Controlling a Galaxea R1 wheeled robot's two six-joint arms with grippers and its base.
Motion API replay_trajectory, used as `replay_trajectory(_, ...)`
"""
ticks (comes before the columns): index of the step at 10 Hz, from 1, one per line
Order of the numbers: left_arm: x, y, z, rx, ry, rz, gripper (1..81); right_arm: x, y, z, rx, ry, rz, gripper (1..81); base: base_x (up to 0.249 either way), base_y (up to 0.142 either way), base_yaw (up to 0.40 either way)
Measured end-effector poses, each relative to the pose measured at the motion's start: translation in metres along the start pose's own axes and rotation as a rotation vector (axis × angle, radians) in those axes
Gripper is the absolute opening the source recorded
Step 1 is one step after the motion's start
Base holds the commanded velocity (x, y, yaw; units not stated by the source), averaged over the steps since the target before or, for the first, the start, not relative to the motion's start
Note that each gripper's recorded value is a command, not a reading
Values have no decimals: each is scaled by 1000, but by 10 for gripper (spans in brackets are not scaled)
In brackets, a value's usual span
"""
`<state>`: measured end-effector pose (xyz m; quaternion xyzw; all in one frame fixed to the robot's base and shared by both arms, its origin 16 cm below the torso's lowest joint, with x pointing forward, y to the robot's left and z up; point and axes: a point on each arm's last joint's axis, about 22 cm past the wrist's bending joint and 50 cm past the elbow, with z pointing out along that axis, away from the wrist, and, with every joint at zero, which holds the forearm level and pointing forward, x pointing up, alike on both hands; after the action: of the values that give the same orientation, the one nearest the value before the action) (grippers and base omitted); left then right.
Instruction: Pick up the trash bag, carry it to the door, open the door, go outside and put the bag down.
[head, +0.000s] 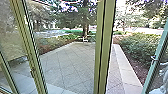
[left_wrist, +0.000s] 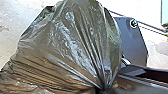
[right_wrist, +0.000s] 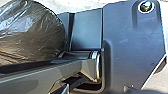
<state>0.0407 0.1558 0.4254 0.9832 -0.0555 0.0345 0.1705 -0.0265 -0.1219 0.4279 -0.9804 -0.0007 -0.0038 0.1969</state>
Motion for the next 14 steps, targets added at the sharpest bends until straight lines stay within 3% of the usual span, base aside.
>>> replay_trajectory(5, -1, 0, 0, -3, -5, 0, 10, 0, 0, 0, 0, 0, 0, 811, 0, 0, -23)
replay_trajectory(10, -8, 2, 0, -8, -19, -2, 10, -2, 0, 0, 0, 1, -3, 811, 0, 0, -196)
replay_trajectory(12, 7, -2, -1, 0, 3, 4, 10, -6, -1, 0, 0, -5, 3, 811, 0, 0, -221)
replay_trajectory(14, 3, 0, -1, -4, -4, 3, 10, -5, -2, 1, 2, -2, 12, 811, 0, 0, -236)
